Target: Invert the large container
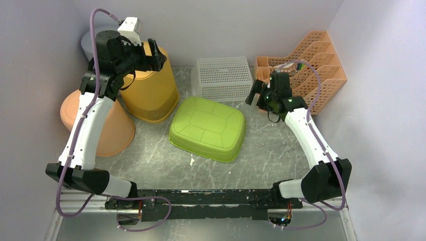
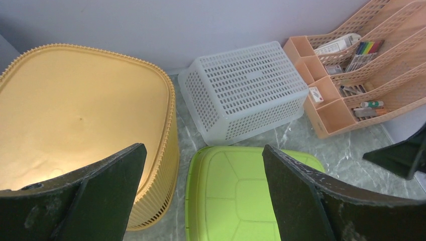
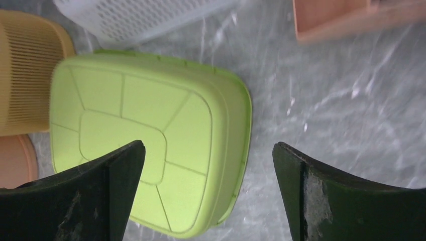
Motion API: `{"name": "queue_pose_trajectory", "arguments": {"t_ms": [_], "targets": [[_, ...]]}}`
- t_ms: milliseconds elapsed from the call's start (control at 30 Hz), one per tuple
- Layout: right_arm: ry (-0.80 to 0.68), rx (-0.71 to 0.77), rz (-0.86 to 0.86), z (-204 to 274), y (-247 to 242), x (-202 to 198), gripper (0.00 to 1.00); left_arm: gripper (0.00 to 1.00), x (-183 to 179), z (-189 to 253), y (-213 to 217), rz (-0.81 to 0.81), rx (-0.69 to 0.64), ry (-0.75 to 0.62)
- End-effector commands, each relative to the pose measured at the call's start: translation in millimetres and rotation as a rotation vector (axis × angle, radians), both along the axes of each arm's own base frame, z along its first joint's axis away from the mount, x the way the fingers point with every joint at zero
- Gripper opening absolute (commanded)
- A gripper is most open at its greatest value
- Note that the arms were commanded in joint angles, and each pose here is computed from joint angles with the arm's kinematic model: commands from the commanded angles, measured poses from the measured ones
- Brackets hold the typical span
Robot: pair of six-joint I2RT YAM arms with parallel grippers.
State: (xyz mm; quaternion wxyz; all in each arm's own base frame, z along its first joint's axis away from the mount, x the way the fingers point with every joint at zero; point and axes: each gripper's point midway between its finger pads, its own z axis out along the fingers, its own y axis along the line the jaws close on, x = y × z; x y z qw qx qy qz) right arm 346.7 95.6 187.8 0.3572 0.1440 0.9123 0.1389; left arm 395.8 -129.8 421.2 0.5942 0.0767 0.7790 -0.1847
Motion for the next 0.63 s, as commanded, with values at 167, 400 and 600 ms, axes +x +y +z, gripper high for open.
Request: {"name": "queue_pose_trajectory", "arguments": {"t_ms": [167, 400, 600], "targets": [[-0.282, -0.229, 0.095, 82, -18, 46, 1.00, 0.99, 15, -4, -10, -0.026, 0.005, 0.012], [-0.298, -0.281, 0.107, 91, -19, 65, 1.00, 0.99, 26, -15, -8, -0.005, 0.028, 0.044], [-0.317, -0.314, 0.148, 96, -15, 67, 1.00, 0.99, 30, -18, -9, -0.004, 0.024, 0.051]]}}
